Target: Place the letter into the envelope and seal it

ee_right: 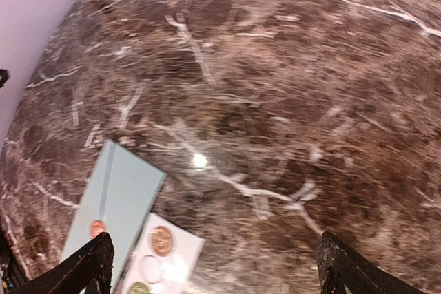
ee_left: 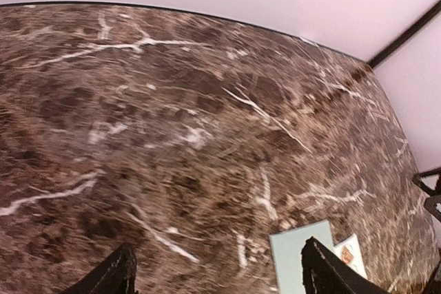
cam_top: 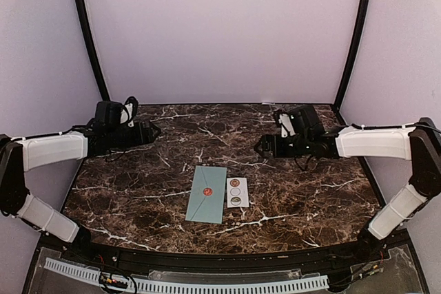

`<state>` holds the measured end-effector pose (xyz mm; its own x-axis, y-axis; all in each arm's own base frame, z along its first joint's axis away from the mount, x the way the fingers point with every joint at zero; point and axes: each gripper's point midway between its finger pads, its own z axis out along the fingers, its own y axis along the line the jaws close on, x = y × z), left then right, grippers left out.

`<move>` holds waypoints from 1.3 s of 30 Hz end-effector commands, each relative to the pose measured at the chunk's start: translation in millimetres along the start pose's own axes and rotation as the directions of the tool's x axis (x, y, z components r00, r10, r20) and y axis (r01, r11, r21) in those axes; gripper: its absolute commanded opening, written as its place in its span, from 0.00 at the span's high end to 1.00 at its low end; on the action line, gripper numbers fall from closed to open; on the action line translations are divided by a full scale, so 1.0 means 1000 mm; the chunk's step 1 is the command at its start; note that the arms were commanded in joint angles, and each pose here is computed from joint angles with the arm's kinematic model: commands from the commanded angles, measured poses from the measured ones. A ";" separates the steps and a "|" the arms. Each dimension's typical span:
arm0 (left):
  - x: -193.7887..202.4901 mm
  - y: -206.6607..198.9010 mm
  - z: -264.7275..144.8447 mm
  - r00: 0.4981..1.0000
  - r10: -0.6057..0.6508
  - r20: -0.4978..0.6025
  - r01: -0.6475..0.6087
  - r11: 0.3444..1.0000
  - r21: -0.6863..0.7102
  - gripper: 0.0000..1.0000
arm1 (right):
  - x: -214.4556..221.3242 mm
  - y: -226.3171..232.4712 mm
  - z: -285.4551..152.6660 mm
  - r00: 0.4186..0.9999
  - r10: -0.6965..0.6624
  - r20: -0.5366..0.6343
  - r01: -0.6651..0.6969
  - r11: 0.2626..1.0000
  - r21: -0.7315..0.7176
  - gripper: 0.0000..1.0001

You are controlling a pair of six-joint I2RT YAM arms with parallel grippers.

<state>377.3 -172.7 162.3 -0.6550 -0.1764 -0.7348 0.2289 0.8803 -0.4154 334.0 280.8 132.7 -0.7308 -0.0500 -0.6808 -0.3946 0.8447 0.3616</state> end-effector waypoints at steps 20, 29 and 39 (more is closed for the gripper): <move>-0.023 0.205 -0.131 0.811 0.191 0.552 0.123 0.868 -0.482 0.04 | -0.044 -0.261 -0.203 0.755 -0.101 0.648 -0.284 0.840 0.462 0.01; -0.019 0.202 -0.125 0.805 0.206 0.556 0.094 0.881 -0.463 0.02 | -0.011 -0.245 -0.222 0.610 -0.296 0.735 -0.218 0.829 0.516 0.01; -0.019 0.195 -0.123 0.795 0.225 0.563 0.057 0.897 -0.439 0.02 | -0.007 -0.249 -0.219 0.616 -0.289 0.733 -0.227 0.825 0.517 0.01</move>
<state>346.3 57.8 155.5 -0.0910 -0.2147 -0.9724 -0.1672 0.9659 -0.1976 315.3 -42.8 170.1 0.0039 0.1377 -0.9905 0.1249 0.9826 0.1371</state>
